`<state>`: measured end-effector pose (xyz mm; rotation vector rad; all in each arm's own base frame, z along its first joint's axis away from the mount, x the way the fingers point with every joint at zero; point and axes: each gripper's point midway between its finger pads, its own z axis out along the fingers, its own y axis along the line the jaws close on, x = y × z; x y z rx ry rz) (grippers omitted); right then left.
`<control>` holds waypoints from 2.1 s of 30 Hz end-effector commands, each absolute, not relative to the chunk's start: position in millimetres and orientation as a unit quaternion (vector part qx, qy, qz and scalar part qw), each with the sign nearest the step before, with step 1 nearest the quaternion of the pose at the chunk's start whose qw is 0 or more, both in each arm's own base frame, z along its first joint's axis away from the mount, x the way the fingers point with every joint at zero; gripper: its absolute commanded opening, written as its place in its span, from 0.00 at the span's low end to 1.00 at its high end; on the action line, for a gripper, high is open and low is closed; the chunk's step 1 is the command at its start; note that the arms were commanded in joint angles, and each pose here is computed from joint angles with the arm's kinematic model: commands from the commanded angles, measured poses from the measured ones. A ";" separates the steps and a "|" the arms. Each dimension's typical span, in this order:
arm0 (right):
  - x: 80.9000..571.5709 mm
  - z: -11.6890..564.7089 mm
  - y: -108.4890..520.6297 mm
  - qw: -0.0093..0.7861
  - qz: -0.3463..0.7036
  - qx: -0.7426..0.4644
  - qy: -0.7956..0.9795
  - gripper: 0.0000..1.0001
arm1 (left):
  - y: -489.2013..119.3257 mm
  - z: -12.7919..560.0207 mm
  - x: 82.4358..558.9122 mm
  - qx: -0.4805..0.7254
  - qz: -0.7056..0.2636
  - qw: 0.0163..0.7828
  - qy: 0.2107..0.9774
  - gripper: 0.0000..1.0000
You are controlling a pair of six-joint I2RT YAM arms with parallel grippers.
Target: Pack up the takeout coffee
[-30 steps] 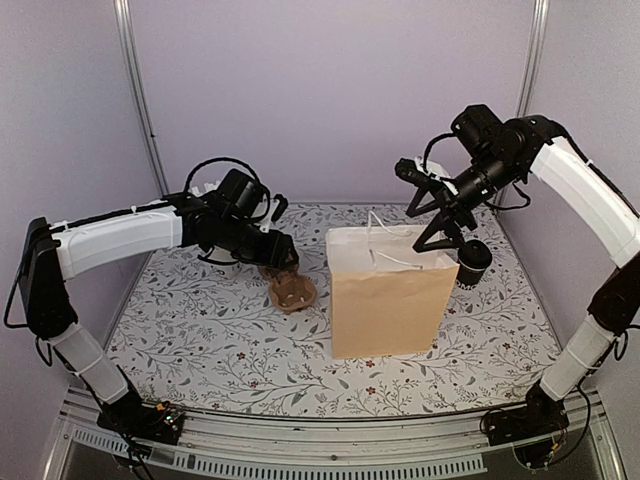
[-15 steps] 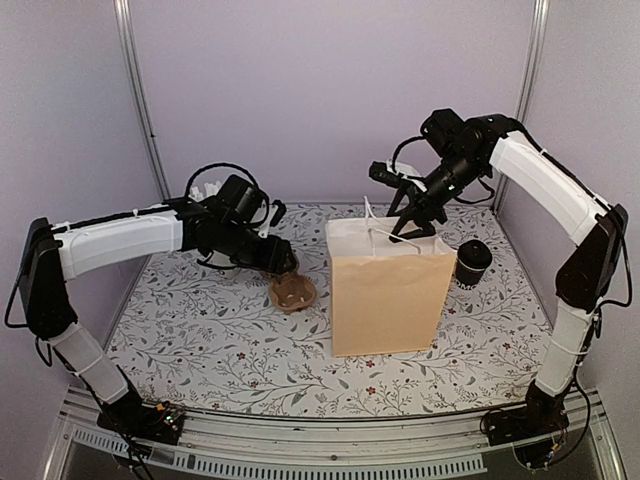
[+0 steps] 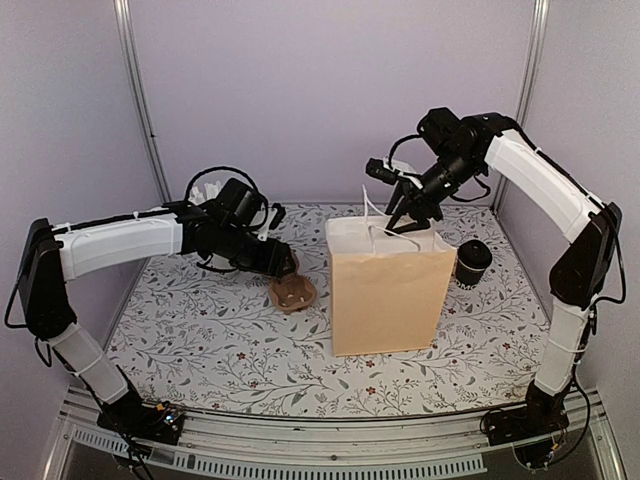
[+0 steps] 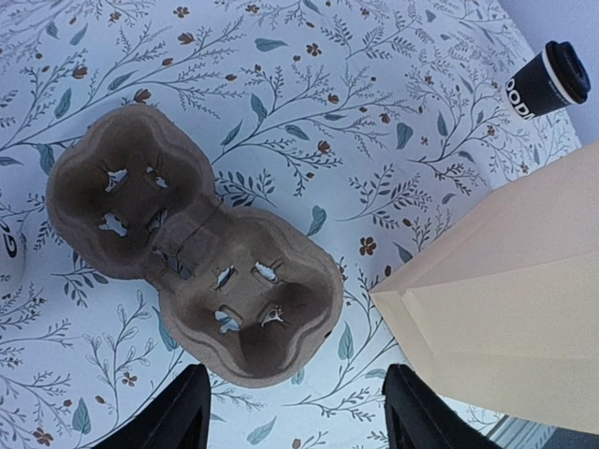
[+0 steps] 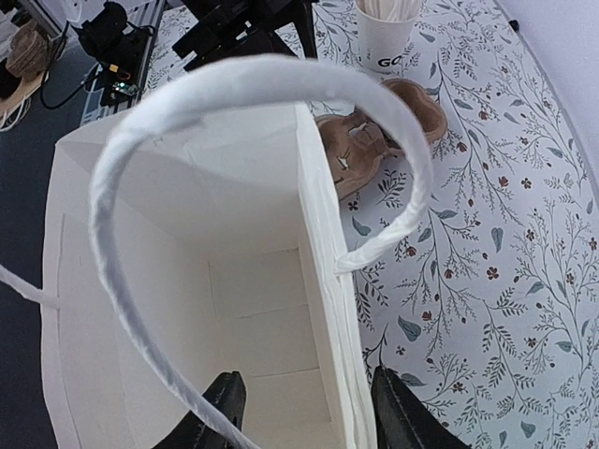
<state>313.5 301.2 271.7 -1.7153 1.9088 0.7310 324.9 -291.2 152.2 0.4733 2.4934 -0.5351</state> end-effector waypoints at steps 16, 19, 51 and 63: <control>316.1 282.8 296.6 0.245 0.269 -0.609 0.704 0.04 | -289.7 154.9 329.1 0.173 -0.210 0.276 0.922 0.66; 320.8 288.3 292.1 0.258 0.259 -0.606 0.706 0.00 | -288.2 155.7 331.2 0.173 -0.207 0.278 0.922 0.66; 379.0 329.9 249.7 0.414 0.095 -0.535 0.730 0.00 | -299.9 101.2 353.6 0.079 -0.179 0.180 0.964 0.44; 376.1 326.3 251.5 0.408 0.102 -0.538 0.731 0.00 | -306.9 51.8 315.4 0.105 -0.185 0.113 0.971 0.35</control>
